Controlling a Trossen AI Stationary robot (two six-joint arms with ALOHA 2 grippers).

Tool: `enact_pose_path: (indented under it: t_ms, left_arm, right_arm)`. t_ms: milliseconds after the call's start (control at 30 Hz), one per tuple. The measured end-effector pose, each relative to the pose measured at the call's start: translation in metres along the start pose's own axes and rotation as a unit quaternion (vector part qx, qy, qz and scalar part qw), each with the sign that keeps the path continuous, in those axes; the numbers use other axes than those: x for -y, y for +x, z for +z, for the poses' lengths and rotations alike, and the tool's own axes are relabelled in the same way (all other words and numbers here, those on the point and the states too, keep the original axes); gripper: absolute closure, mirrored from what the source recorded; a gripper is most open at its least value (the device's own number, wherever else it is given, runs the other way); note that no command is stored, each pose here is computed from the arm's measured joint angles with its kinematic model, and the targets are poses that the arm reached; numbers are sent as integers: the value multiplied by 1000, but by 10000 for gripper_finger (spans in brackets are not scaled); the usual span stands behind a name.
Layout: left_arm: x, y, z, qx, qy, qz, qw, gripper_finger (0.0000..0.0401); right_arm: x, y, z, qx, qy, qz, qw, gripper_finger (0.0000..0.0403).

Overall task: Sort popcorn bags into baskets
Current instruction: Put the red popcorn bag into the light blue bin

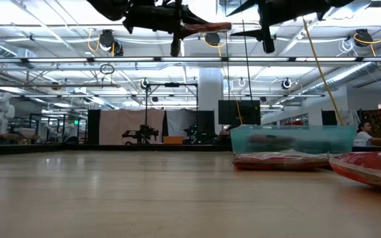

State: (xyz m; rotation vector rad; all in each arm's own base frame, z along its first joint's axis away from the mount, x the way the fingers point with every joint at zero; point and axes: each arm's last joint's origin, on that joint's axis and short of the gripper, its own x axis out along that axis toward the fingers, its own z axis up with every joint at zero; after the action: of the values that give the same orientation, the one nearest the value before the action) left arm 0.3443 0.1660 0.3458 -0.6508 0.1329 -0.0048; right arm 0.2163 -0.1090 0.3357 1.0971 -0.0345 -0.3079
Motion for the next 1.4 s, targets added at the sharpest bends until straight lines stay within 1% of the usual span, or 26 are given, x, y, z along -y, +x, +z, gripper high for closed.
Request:
enact_pose_path:
  t_ms: [100, 267, 467, 633, 700, 767, 833, 967, 1067, 1133, 1267, 1400]
  left_arm:
    - [2, 2, -2, 12, -3, 20, 1000, 369]
    - [6, 6, -5, 26, -20, 45, 998, 369]
    - [4, 13, -12, 24, -25, 60, 998, 369]
    - [3, 13, -13, 30, -32, 87, 995, 368]
    - [2, 13, -13, 27, -32, 90, 995, 362]
    - [-1, 12, -13, 28, -46, 97, 994, 343]
    - [-4, 10, -13, 22, -54, 110, 992, 315]
    - [-11, 5, -19, -14, -74, 143, 987, 248]
    - [-16, 2, -23, -36, -87, 164, 982, 205]
    - [-19, 0, -24, -46, -88, 175, 980, 184]
    - [-22, -2, -29, -67, -89, 192, 975, 159]
    - [-23, -2, -32, -82, -95, 200, 972, 154]
  right_arm:
    - [4, 0, 5, -8, -12, 2, 1000, 230]
    - [13, 6, 8, -45, -23, 7, 999, 294]
    - [23, 10, 15, -44, -33, -6, 998, 338]
    - [31, 9, 23, -76, -30, 12, 997, 390]
    - [35, 7, 26, -83, -26, 10, 996, 396]
    - [39, 3, 30, -89, -16, 2, 996, 392]
    - [44, -2, 34, -100, -3, -8, 995, 391]
    - [56, -11, 40, -108, 12, -40, 993, 399]
    - [69, -19, 44, -111, 29, -83, 990, 399]
    - [76, -24, 46, -113, 30, -107, 987, 399]
    - [89, -34, 45, -133, 32, -153, 979, 400]
    - [102, -40, 41, -166, 35, -193, 966, 401]
